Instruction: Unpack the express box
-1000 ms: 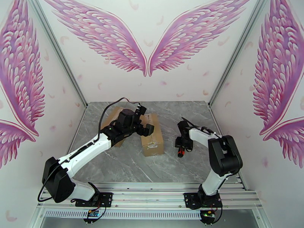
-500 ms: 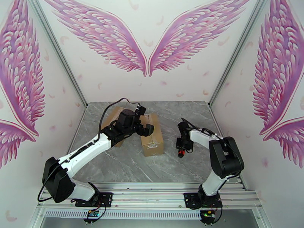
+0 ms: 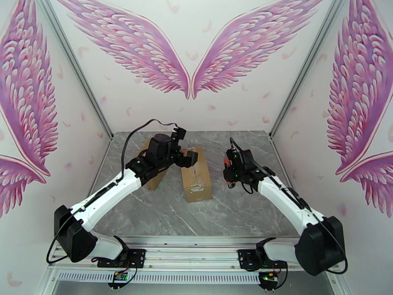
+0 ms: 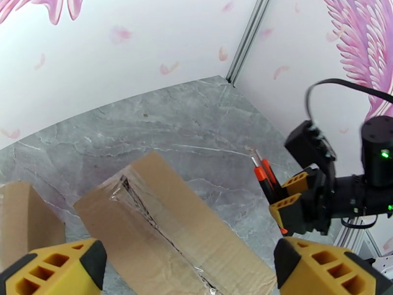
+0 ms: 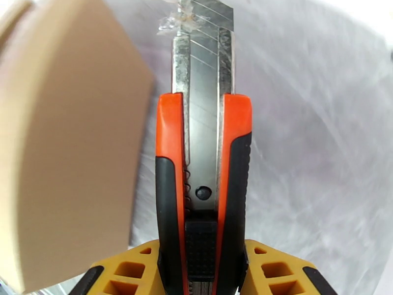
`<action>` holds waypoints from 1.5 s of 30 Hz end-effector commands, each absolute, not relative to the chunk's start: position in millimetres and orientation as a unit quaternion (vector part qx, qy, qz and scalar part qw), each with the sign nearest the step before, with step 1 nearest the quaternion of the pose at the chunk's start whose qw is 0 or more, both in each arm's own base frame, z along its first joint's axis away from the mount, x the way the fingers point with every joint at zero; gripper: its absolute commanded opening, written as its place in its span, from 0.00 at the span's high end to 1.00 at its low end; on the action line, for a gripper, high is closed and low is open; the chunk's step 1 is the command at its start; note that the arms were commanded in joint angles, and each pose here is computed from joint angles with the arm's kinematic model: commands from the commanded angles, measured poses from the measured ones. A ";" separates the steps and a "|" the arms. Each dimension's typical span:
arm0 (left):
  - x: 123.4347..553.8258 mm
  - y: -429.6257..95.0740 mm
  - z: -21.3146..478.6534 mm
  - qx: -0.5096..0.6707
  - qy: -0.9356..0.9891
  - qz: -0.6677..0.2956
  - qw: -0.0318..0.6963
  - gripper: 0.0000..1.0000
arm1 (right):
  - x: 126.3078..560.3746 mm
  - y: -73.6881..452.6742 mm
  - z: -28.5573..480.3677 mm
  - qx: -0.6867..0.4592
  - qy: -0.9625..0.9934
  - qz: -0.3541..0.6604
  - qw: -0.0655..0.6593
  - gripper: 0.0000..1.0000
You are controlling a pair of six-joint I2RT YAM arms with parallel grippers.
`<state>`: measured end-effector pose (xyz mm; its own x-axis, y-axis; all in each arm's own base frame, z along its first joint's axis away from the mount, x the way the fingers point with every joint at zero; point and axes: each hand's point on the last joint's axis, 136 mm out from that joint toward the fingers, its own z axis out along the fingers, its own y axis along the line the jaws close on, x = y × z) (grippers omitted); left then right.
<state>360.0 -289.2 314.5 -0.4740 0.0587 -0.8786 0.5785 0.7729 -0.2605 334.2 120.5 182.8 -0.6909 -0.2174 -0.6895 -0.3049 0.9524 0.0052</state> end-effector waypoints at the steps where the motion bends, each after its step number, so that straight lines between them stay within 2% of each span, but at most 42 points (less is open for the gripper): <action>1: 354.6 -290.8 346.0 0.209 0.791 -0.301 0.490 0.12 | 328.7 122.9 204.2 -0.184 0.886 0.026 0.425 0.76; 6: 348.7 -308.3 347.0 0.230 0.780 -0.345 0.469 0.24 | 313.4 137.4 229.8 -0.228 0.850 0.005 0.474 0.76; 18: 329.0 -359.2 333.7 0.286 0.761 -0.432 0.391 0.52 | 303.7 162.5 245.5 -0.275 0.821 -0.019 0.499 0.77; 25: 318.3 -366.6 330.5 0.301 0.753 -0.460 0.362 0.58 | 303.4 170.6 240.0 -0.283 0.824 -0.008 0.491 0.76; 45: 334.3 -366.9 319.9 0.288 0.765 -0.445 0.365 0.66 | 299.9 177.7 241.5 -0.292 0.820 0.006 0.492 0.77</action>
<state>328.0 -366.6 306.1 -0.5890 0.1370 -0.7964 0.7563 0.4405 -0.4836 298.9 171.0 227.5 -0.3875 -0.4879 -0.7822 -0.4800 0.8312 -0.2806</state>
